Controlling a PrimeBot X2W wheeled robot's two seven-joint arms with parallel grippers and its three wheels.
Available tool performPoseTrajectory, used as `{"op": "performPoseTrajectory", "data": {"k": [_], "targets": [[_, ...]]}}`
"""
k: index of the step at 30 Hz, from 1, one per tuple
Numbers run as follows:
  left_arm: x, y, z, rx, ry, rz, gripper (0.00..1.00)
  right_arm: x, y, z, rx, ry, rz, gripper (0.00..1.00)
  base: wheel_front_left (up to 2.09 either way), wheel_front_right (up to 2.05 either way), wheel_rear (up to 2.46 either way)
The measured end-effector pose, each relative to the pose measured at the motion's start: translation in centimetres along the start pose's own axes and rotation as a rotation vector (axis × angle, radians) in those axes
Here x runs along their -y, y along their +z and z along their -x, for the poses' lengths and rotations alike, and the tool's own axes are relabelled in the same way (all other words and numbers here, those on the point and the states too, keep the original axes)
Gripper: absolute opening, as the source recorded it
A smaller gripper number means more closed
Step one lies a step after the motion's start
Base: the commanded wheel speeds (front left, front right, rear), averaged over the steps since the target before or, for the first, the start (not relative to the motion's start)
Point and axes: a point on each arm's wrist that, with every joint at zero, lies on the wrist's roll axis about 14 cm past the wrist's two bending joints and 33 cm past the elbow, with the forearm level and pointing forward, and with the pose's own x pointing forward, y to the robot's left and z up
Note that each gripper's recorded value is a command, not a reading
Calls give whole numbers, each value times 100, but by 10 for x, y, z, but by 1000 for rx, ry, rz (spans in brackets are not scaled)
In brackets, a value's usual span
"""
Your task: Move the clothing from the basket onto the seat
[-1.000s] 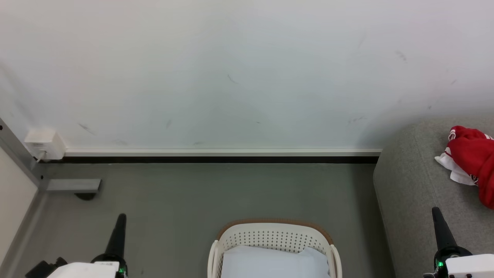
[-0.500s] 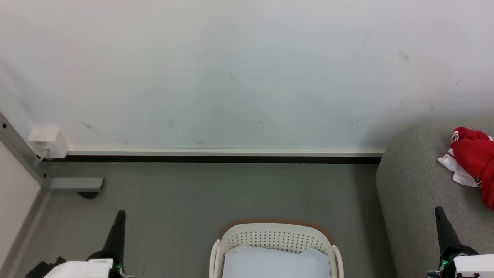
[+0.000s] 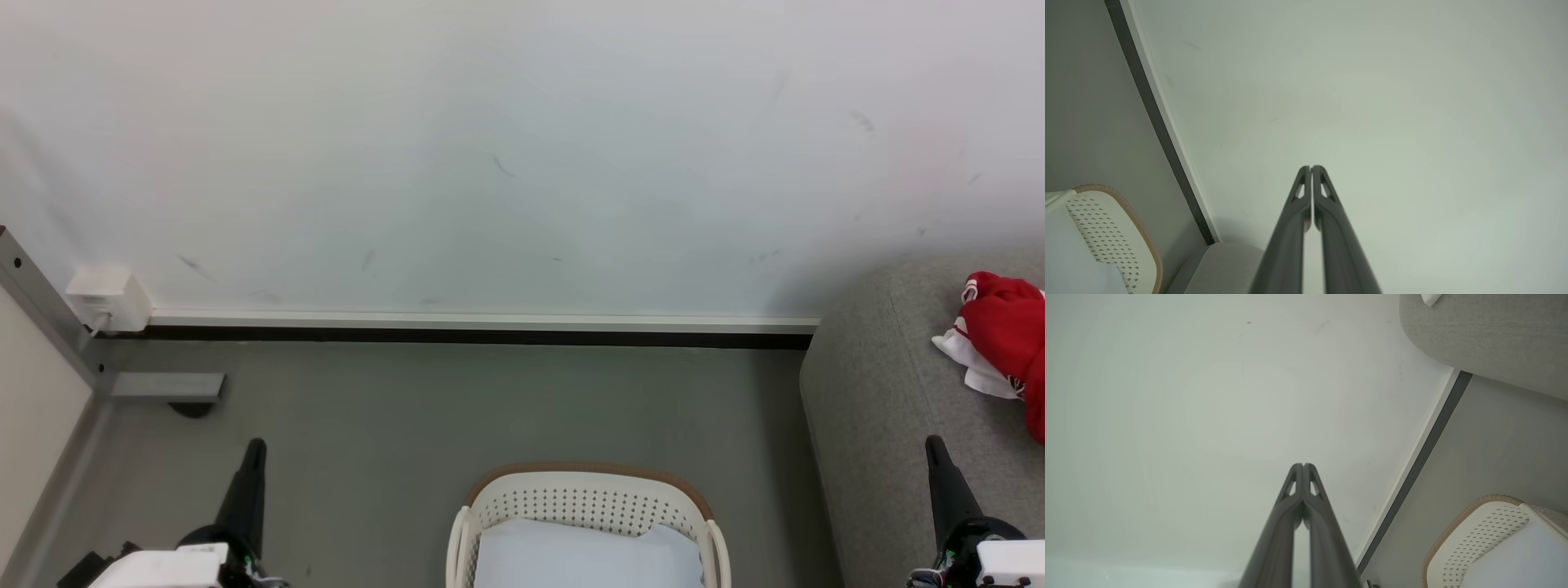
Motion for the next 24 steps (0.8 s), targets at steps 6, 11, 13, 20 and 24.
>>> {"op": "performPoseTrajectory", "data": {"k": [6,11,13,20,24], "targets": [[2,1,0,-1,-9,43,0,-1,0,-1,-1,5,-36,0,0,0,0],[3,2,0,0,-14,61,0,-2,0,-1,-3,10,-60,0,0,0,0],[3,2,0,0,-14,61,0,-2,0,-1,-3,10,-61,0,0,0,0],[3,2,0,0,-14,61,0,-2,0,-1,-2,10,-61,0,0,0,0],[3,2,0,0,-14,61,0,-2,0,-1,-2,10,-62,0,0,0,0]]}}
